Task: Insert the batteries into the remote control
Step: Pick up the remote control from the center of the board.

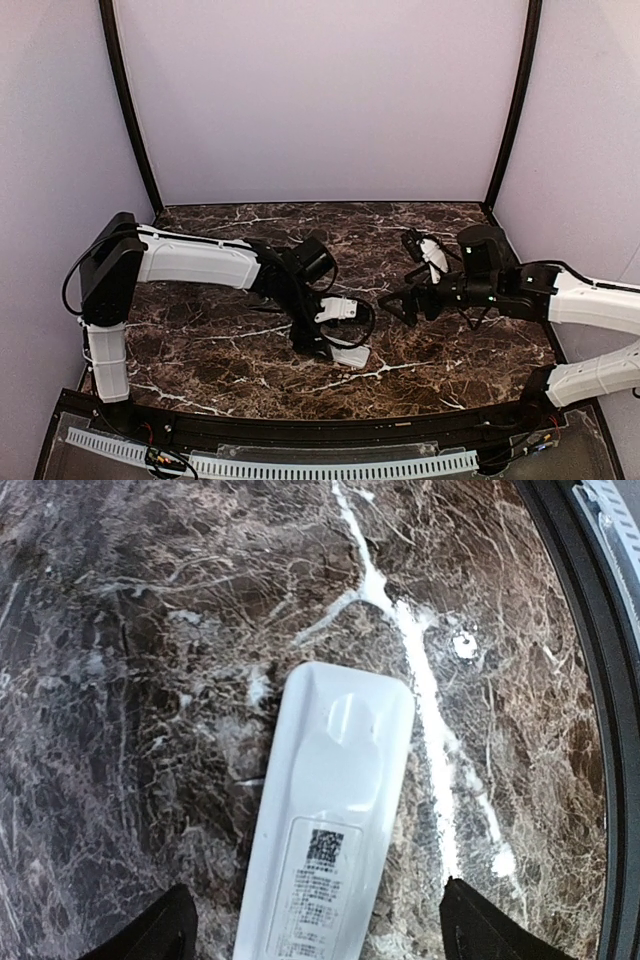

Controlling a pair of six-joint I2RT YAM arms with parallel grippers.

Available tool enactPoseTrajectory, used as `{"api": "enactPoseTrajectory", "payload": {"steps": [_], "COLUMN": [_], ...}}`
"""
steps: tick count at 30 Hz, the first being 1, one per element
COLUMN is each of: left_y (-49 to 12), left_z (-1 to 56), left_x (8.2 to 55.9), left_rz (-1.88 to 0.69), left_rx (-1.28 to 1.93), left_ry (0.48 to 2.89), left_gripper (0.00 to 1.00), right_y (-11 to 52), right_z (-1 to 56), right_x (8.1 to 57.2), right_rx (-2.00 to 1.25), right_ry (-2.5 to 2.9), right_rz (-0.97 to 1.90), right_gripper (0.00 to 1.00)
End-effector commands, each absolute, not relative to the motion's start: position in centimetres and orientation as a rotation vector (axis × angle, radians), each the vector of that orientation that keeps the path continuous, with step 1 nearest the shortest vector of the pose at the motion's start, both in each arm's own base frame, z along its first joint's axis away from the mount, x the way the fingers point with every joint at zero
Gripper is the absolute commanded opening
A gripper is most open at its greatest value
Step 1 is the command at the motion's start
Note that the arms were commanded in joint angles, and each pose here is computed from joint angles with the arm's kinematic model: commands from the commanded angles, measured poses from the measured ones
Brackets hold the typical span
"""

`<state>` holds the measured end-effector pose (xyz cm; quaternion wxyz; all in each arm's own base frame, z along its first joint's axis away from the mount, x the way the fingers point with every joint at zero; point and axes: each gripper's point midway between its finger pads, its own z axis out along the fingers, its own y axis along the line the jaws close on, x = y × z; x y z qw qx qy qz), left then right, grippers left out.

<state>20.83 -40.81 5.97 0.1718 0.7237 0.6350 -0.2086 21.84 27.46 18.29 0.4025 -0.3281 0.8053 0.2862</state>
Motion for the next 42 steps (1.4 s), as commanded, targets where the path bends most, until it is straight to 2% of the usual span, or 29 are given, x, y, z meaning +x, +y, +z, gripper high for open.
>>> {"api": "enactPoseTrajectory", "payload": {"steps": [1, 8, 10, 13, 15, 22, 26, 27, 29, 30, 33, 36, 42], "left_y": [-39.3, -39.1, -39.0, -38.9, -38.9, -39.0, -38.9, -39.0, -39.1, -39.1, -39.6, -40.7, -42.5], "left_z": [4.0, 2.6, 2.2, 2.1, 2.0, 1.6, 1.1, 1.0, 1.1, 1.2, 2.2, 4.3, 14.7], "left_x": [18.7, 18.2, 18.0, 18.2, 18.7, 19.4, 18.8, 18.7, 18.8, 18.8, 19.2, 19.4, 20.9], "left_rz": [-0.573, -0.525, -0.496, -0.465, -0.43, -0.355, -0.337, -0.341, -0.342, -0.34, -0.348, -0.426, -0.764], "left_rx": [2.248, 2.305, 2.332, 2.321, 2.303, 2.255, 2.269, 2.271, 2.264, 2.26, 2.215, 2.114, 1.733], "left_ry": [1.804, 1.798, 1.79, 1.805, 1.814, 1.854, 1.853, 1.852, 1.853, 1.856, 1.844, 1.807, 1.603], "left_gripper": [0.83, 0.75, 0.67, 0.49, 0.46, 0.67, 0.71, 0.7, 0.61, 0.52, 0.38, 0.33, 0.33], "right_y": [27.2, 27.1, 27.2, 27.5, 27.8, 27.9, 27.7, 27.7, 27.6, 27.6, 27.5, 27.7, 29.0], "right_z": [19.2, 19.1, 19.1, 19.4, 19.6, 20.2, 20.1, 19.9, 19.7, 19.7, 19.8, 20.4, 23.8], "right_x": [21.8, 21.7, 21.7, 21.6, 21.6, 21.7, 21.8, 21.8, 21.8, 21.9, 22.0, 22.3, 21.5], "right_rx": [-0.801, -0.798, -0.799, -0.807, -0.812, -0.816, -0.809, -0.808, -0.807, -0.804, -0.802, -0.805, -0.895], "right_ry": [1.993, 1.989, 1.984, 1.967, 1.961, 1.945, 1.951, 1.956, 1.963, 1.962, 1.96, 1.941, 1.788], "right_rz": [0.769, 0.792, 0.813, 0.862, 0.889, 0.906, 0.903, 0.903, 0.905, 0.906, 0.907, 0.917, 0.997], "right_gripper": [0.99, 0.99, 0.99, 0.99, 0.99, 0.99, 0.99, 0.98, 0.99, 0.98, 0.99, 0.99, 0.99]}}
